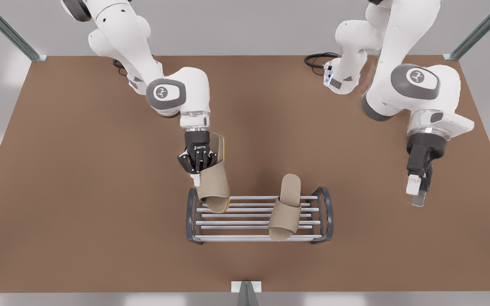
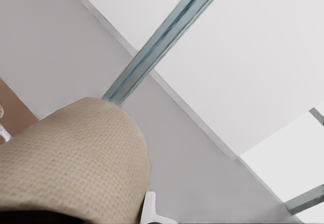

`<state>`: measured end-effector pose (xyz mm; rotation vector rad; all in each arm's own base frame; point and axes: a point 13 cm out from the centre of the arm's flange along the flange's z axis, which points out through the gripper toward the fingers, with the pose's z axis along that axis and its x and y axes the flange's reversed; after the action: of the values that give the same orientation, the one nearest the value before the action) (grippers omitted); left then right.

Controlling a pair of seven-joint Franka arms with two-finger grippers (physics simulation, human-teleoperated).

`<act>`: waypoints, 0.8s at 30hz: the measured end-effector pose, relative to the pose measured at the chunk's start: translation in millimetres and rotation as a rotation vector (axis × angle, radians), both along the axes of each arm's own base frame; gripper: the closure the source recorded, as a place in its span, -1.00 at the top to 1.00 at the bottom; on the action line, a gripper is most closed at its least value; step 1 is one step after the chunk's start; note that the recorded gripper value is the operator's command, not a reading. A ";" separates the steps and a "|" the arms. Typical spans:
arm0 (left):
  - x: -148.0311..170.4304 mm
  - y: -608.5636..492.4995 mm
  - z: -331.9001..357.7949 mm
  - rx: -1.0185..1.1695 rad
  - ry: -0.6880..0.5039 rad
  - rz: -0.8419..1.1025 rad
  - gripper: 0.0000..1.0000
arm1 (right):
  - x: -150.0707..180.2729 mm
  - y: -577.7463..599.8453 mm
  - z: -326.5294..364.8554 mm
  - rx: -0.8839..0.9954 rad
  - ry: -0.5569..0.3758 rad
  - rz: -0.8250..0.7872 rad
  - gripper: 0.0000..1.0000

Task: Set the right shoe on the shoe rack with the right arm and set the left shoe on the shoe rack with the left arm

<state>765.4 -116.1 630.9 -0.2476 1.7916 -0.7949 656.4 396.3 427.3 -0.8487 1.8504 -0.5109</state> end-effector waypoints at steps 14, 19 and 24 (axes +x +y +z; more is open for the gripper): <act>-183.2 9.2 -233.7 0.985 1.181 -0.714 1.00 | 33.0 47.8 -123.0 -0.650 0.082 0.165 1.00; -204.1 12.2 -232.5 0.907 1.322 -0.613 1.00 | 62.1 35.9 -131.3 -0.728 0.051 0.148 1.00; -212.8 13.7 -229.3 0.854 1.396 -0.518 1.00 | 67.0 31.0 -142.9 -0.760 0.083 0.156 1.00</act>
<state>552.7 -102.3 401.6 0.3633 3.4093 0.0139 723.3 427.2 284.4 -1.5161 1.6394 -1.1230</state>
